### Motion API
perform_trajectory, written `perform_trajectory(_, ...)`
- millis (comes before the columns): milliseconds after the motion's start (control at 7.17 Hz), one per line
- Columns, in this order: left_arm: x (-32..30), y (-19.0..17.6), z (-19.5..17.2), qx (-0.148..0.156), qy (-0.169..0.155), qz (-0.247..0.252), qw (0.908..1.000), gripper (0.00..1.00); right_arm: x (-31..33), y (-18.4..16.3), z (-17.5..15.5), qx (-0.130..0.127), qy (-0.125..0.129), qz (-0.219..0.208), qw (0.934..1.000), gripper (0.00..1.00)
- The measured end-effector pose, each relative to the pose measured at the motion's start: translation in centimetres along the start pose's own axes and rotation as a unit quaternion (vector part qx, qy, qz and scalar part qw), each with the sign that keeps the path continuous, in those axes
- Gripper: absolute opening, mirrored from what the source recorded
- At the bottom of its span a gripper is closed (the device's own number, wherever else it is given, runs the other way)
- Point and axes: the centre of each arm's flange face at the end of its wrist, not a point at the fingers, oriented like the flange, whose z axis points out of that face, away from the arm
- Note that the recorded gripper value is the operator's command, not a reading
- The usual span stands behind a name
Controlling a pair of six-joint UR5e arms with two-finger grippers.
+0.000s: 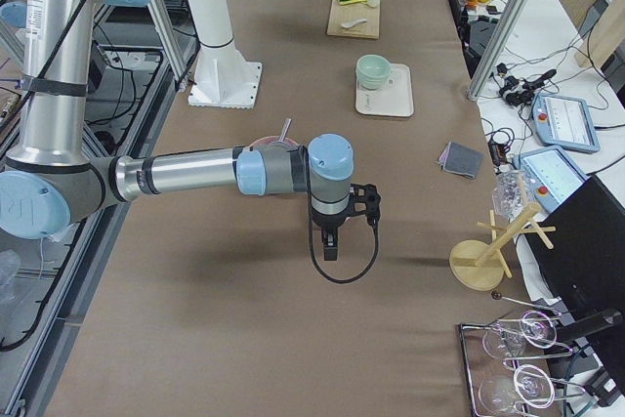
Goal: Stack pink bowl on green and place spoon
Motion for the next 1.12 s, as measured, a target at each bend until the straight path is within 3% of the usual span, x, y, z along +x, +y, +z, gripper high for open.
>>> perform_trajectory(279, 1.3, -1.6, -1.4, 0.051, -0.003, 0.048, 0.9976, 1.0, -3.0, -3.4, -3.2, 0.055, 0.0, -0.048, 0.9973, 1.0)
perform_trajectory(558, 1.0, -4.0, -1.5, 0.138, -0.014, 0.126, 0.9823, 1.0, -4.6, -4.9, -4.9, 0.117, -0.006, -0.096, 0.9884, 1.0)
perform_trajectory(1116, -0.5, -8.5, 0.1, 0.188, -0.009, 0.119, 0.975, 1.0, -3.2, -4.4, -2.2, 0.157, -0.041, -0.116, 0.9799, 1.0)
